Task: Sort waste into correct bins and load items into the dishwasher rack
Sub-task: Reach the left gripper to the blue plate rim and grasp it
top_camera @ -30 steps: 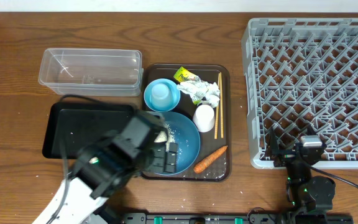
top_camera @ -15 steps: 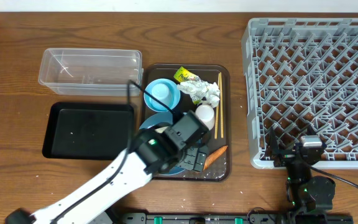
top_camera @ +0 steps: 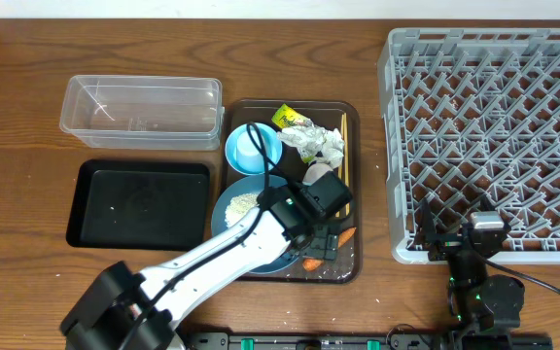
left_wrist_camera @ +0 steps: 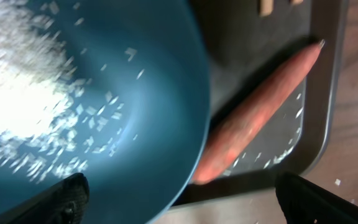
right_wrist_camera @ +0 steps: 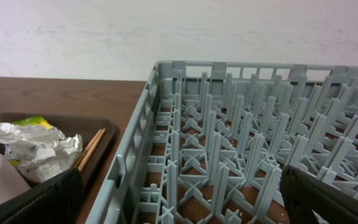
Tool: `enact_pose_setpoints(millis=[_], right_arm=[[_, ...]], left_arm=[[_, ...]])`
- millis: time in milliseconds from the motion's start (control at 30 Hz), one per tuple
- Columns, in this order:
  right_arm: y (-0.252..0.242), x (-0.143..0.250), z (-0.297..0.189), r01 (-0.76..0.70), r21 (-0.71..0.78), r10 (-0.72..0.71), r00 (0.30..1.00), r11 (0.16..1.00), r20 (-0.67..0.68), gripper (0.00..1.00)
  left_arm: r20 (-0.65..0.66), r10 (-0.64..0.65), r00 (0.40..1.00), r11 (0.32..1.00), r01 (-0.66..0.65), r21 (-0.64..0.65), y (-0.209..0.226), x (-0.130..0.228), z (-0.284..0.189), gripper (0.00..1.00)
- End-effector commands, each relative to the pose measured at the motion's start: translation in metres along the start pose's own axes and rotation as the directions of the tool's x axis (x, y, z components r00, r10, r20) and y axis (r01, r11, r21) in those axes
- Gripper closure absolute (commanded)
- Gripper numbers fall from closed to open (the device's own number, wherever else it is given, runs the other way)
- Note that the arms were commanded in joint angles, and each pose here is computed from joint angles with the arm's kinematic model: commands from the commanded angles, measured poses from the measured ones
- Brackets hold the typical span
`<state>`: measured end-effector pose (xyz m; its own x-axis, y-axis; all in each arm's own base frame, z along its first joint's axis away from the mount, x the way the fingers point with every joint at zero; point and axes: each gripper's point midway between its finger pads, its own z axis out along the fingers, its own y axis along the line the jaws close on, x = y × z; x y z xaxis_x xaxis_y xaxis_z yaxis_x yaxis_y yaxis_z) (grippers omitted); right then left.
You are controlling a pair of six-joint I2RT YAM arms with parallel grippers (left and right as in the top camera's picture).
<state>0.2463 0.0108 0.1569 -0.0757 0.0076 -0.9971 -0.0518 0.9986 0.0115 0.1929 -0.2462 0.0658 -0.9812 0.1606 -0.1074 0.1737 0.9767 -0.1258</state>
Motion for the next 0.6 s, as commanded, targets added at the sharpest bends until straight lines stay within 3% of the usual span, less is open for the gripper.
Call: enact_pose_setpoints(millis=[0,200,567], right_arm=[[-0.002,0.001,0.0,0.014,0.008,-0.014,1.0,1.0,-0.003,0.01],[-0.002,0.001,0.0,0.014,0.008,-0.014,1.0,1.0,-0.003,0.01],[-0.002,0.001,0.0,0.014,0.008,-0.014,1.0,1.0,-0.003,0.01]], left_arm=[[0.022,-0.013,1.0,1.0,0.013,0.0,-0.006,-0.009,0.007,0.07],[0.053,-0.017,0.998,0.998,0.02,-0.055,-0.002,-0.021,0.029,0.15],[0.095,-0.029,0.995,0.992,0.041,-0.121,0.008,-0.03,0.038,0.41]])
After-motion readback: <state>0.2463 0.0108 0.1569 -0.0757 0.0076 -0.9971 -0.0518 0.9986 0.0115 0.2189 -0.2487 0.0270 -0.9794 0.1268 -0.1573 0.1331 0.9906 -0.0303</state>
